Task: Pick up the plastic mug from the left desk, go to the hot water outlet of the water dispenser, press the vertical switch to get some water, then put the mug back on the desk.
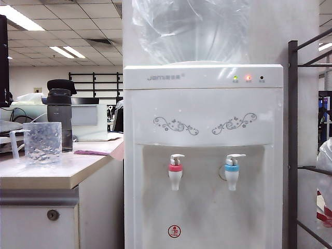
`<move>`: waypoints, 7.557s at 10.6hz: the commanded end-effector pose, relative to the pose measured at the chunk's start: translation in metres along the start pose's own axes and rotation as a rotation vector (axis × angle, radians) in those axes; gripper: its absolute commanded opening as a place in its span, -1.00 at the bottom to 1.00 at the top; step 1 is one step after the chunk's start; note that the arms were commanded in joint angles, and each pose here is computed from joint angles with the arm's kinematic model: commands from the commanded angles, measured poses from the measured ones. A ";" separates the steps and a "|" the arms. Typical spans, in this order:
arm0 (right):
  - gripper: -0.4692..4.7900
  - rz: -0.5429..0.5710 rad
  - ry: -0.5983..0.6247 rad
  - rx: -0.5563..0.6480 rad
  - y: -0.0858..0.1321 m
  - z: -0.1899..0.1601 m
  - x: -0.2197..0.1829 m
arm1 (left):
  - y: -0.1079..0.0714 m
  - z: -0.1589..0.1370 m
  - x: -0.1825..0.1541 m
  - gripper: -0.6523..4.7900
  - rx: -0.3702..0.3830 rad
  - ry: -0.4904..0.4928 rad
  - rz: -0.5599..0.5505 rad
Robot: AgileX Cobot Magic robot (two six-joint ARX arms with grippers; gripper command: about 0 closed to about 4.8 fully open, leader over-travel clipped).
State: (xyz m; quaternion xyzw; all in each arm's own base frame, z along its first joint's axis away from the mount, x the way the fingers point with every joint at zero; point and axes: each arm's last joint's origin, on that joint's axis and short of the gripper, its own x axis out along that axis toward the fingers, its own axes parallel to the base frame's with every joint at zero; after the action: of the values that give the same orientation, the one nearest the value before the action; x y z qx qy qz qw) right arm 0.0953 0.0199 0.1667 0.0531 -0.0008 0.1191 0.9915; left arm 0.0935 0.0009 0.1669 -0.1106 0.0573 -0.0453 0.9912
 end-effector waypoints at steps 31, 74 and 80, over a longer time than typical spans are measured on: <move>0.95 0.589 0.262 -0.176 0.094 0.168 0.139 | 0.019 0.053 0.191 -0.78 0.183 -0.084 0.152; 0.80 0.548 0.499 -0.269 0.078 0.136 0.099 | -0.151 -0.118 0.176 -0.78 0.092 0.504 -0.283; 0.80 0.570 0.508 -0.259 0.081 0.132 0.104 | -0.164 -0.121 0.201 -0.78 0.126 0.570 -0.229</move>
State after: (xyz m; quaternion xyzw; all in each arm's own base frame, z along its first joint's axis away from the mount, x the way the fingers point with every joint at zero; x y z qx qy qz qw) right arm 0.1782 0.1077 0.3050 -0.1093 0.2260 0.3950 0.8837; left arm 0.2650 -0.2056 0.0656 -0.0387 0.3166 -0.1909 0.9284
